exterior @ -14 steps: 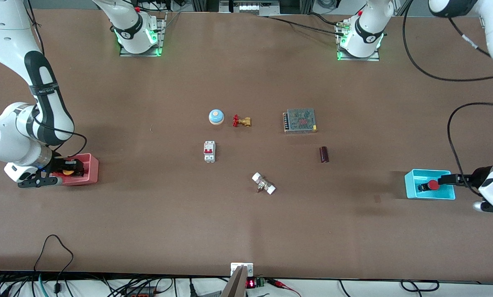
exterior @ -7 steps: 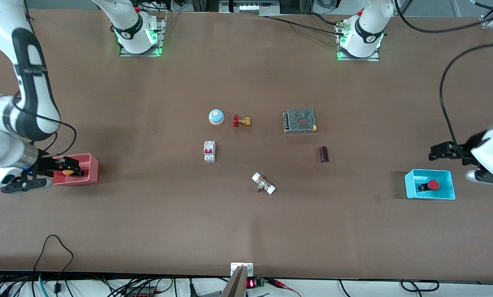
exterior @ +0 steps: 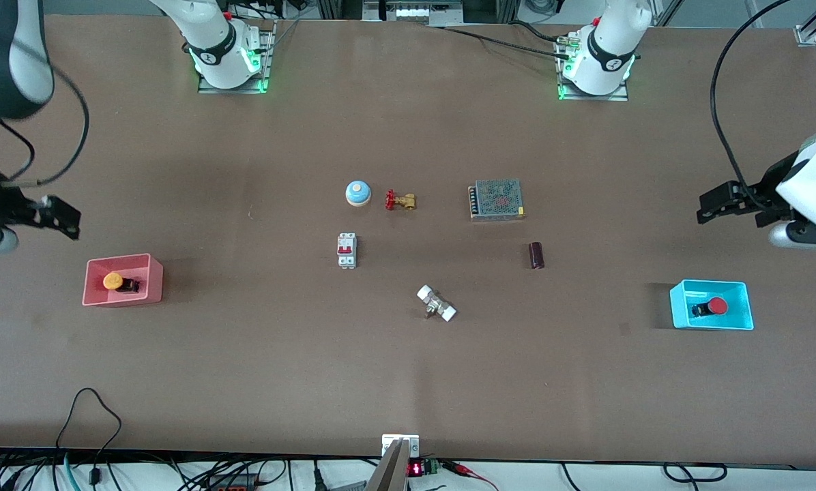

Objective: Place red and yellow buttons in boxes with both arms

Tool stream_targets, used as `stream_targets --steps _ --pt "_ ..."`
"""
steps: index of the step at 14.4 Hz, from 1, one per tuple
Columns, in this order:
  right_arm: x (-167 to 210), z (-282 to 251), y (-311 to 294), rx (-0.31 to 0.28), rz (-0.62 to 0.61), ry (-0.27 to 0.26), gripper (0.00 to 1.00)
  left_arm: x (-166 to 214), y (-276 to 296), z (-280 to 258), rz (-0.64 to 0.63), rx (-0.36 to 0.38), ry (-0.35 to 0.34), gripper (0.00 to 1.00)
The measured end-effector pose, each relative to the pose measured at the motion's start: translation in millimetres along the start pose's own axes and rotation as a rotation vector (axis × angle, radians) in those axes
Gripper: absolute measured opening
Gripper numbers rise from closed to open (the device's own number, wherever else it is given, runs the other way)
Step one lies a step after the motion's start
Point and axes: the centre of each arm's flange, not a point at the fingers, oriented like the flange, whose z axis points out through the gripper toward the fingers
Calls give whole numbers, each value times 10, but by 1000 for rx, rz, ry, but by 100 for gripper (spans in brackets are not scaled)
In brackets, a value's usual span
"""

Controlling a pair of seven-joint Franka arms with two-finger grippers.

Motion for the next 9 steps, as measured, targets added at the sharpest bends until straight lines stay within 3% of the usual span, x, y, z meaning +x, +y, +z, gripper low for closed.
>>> stream_targets --steps 1,4,9 --pt "-111 -190 -74 10 6 -16 100 -25 -89 -16 -18 -1 0 100" --pt "-279 -314 -179 137 39 -56 100 -44 -397 -39 -69 -6 6 100" --pt "-254 -195 -200 156 43 -76 100 -91 -113 -55 -64 -10 -21 100"
